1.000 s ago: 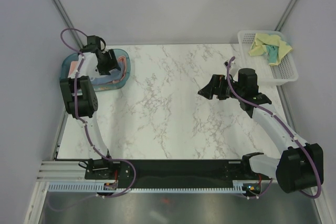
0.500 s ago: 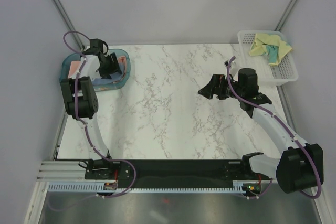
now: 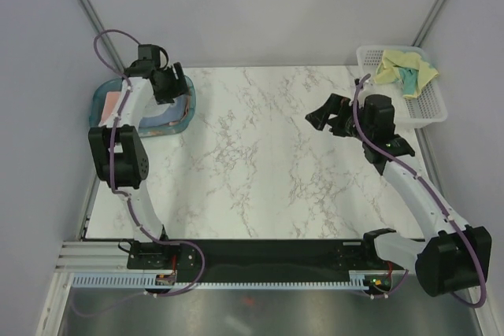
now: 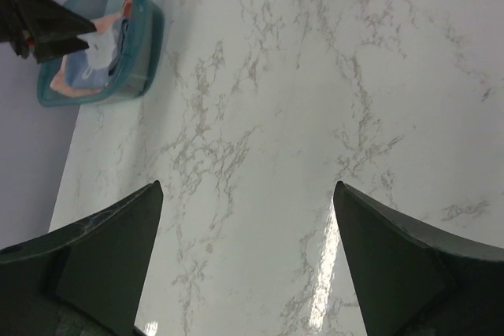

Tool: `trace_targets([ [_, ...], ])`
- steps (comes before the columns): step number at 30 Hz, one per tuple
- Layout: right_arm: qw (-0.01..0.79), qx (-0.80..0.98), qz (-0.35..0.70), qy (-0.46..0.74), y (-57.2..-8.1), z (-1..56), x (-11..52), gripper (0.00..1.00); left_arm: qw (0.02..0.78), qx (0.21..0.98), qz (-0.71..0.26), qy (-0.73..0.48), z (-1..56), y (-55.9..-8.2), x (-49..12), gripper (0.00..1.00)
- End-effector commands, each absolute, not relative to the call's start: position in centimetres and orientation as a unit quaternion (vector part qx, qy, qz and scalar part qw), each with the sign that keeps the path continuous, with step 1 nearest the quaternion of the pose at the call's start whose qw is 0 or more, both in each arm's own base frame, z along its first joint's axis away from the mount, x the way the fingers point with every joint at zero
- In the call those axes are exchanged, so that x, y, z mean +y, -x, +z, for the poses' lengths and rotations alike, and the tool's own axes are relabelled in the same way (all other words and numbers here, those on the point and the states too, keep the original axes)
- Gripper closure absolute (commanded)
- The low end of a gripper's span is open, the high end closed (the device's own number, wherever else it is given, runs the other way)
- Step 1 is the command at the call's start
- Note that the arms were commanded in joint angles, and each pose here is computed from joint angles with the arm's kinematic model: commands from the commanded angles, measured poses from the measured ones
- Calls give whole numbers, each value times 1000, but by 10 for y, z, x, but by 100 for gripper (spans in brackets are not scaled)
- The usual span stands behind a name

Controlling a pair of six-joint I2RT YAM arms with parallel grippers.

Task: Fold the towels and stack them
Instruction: Neatly place the folded towel into the bin, then grab crumpled towel

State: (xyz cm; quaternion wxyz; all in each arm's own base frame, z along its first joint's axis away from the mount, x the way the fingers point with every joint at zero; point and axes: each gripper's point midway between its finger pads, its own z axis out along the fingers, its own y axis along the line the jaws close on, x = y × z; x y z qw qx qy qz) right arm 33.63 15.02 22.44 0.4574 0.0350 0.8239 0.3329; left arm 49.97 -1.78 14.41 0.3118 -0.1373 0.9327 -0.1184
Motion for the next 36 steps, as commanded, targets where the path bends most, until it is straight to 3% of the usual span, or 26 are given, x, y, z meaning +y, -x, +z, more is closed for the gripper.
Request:
trace_targets([
  [1,525,794,281,-119,-371,268,121,2,335,923,-168,86,186,-483,-86,24],
  [8,560,794,46,-233,-442,267,8,2,349,907,-225,-71,222,-413,-204,22],
  [9,574,781,29,-245,-453,283,-5,2,338,905,-238,-96,215,-397,-213,1],
  [13,539,785,-57,-302,-484,256,-68,2,351,878,-287,-152,237,-349,-235,0],
  [22,492,799,-89,-336,-577,160,-146,7,381,835,-349,-191,256,-291,-236,0],
  [32,559,743,-12,-369,-677,116,-193,11,407,836,-317,-187,249,-294,-223,0],
  [36,552,738,-1,-388,-686,86,-198,13,405,840,-310,-185,244,-299,-223,0],
])
